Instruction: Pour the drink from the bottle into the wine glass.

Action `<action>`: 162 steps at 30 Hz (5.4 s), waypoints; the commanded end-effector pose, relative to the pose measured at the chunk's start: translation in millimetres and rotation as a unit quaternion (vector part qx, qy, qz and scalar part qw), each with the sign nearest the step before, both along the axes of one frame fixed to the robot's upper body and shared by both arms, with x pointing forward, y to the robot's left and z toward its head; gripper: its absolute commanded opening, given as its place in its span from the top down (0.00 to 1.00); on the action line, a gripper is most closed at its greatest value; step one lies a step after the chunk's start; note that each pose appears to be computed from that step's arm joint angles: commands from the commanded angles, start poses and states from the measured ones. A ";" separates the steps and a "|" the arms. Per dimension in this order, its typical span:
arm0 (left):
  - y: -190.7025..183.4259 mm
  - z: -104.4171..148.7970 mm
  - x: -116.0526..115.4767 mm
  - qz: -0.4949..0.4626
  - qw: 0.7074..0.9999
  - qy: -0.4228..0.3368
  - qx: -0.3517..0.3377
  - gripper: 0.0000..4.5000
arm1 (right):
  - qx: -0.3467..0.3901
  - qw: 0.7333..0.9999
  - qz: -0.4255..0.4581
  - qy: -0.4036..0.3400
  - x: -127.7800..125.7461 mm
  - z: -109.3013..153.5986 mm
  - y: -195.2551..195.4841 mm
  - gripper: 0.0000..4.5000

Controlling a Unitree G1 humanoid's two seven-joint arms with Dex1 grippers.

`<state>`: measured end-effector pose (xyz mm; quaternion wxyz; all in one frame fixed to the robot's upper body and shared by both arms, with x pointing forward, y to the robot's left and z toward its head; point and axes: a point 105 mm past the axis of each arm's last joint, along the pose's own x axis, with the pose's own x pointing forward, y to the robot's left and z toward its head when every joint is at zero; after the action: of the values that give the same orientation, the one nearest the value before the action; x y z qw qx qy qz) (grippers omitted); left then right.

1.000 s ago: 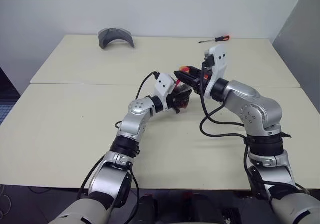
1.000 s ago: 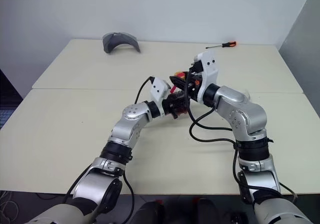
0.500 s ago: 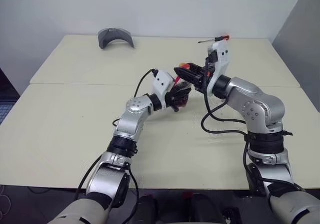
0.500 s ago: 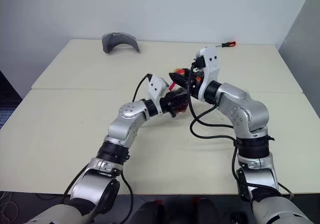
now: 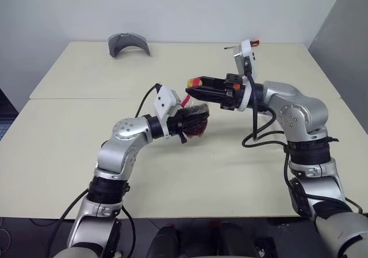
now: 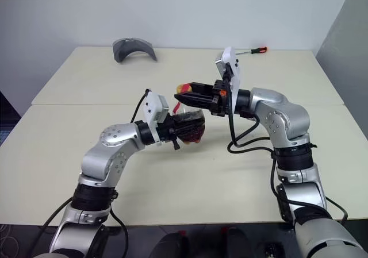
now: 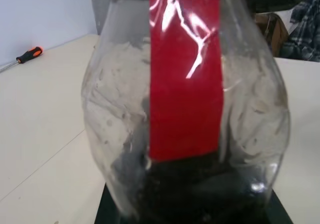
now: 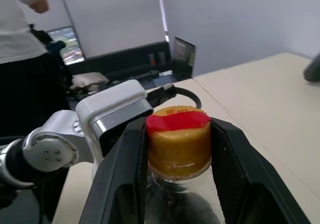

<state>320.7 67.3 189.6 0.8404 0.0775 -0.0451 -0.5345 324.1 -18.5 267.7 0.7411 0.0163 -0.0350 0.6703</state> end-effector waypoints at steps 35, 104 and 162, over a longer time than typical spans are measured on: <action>-30.7 18.9 47.0 -0.002 0.998 -0.049 -0.034 0.81 | 0.024 0.980 -0.196 -0.038 -5.8 12.8 -26.8 0.00; 3.1 23.9 36.5 0.075 0.995 -0.047 -0.036 0.83 | 0.046 0.978 -0.192 -0.072 -4.6 28.2 -27.3 0.00; 1.1 31.0 -52.3 -0.029 0.999 -0.018 -0.023 0.83 | -0.030 0.988 0.116 -0.096 -2.6 36.2 2.5 0.65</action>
<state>286.8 81.0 198.2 0.8524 0.0597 -0.0231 -0.5189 311.9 -6.6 290.8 0.6283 -0.0427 -0.0604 0.7745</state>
